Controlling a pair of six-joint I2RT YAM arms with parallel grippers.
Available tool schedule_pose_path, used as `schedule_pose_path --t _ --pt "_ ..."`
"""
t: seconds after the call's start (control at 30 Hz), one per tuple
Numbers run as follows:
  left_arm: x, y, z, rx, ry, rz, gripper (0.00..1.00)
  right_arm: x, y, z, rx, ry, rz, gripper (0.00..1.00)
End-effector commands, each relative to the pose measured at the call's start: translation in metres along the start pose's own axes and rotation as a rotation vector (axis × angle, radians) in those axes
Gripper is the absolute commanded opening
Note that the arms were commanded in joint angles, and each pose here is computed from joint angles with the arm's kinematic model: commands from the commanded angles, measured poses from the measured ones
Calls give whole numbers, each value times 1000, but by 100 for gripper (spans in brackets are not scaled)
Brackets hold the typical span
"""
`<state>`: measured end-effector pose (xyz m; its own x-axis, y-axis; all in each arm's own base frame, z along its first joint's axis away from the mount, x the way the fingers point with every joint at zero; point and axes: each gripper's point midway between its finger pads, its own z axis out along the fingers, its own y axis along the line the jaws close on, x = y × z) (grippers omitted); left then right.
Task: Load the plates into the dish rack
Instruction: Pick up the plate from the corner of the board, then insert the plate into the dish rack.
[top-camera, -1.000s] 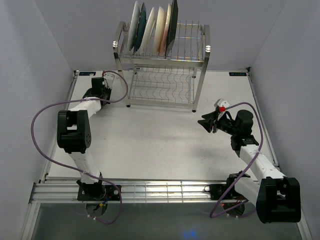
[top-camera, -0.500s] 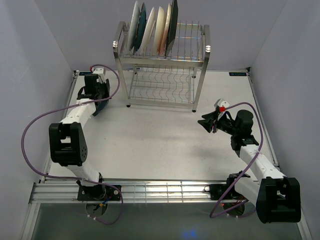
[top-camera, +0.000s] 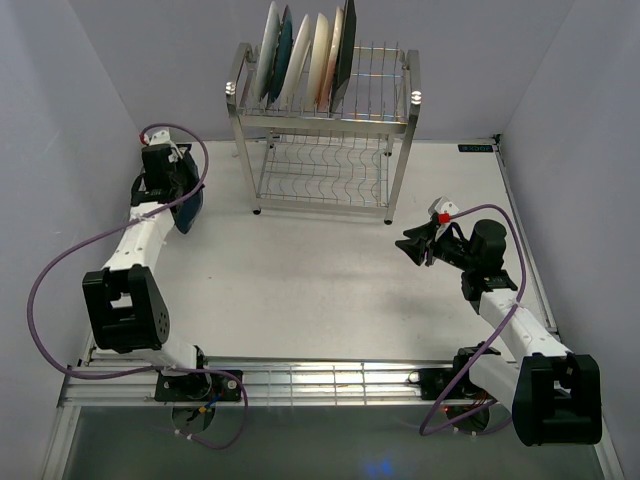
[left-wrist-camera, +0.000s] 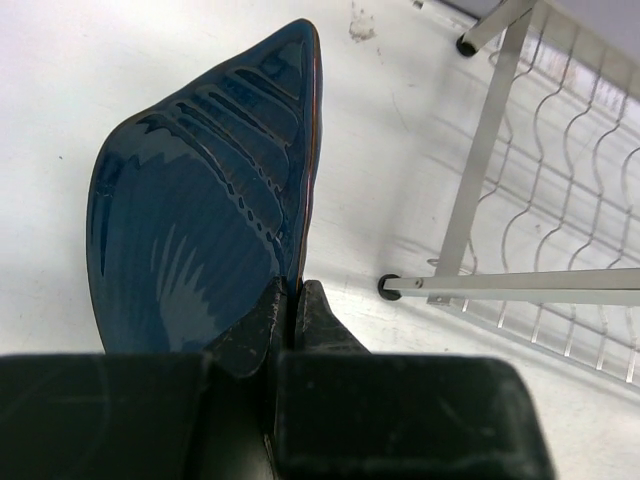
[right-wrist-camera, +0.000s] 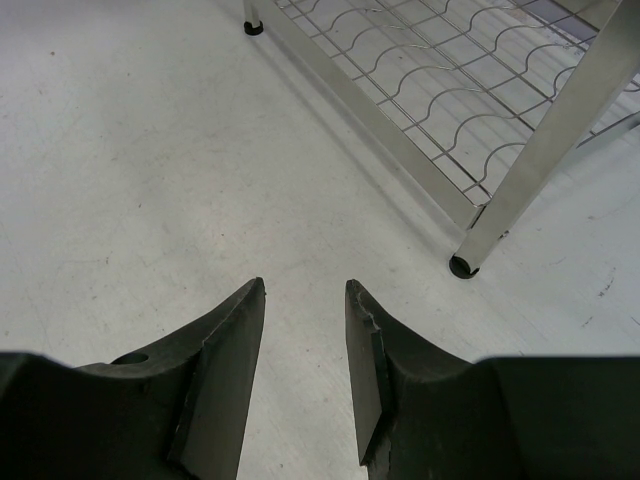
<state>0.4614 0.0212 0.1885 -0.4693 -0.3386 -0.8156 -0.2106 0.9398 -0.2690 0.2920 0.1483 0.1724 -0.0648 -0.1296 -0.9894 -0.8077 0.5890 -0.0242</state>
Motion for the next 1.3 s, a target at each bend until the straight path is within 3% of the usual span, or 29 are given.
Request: schedule_pose_path --t 0.0,0.27,0.53,1.0,1.27 --pt "-75 -24 -49 76 -240 -70 0 -17 -5 1 -3 -32 -46 44" --pt "-91 -58 -96 241 -269 -186 0 -19 -7 1 5 -35 -49 44" --pt "-109 -85 -179 422 -428 -160 0 -19 -6 1 3 -33 -48 44" --pt "-98 -148 -296 861 -400 -176 0 -16 -7 3 -8 -24 -34 44" --pt "-84 -177 -332 1089 -303 -203 0 -14 -8 5 -8 -19 -28 44"
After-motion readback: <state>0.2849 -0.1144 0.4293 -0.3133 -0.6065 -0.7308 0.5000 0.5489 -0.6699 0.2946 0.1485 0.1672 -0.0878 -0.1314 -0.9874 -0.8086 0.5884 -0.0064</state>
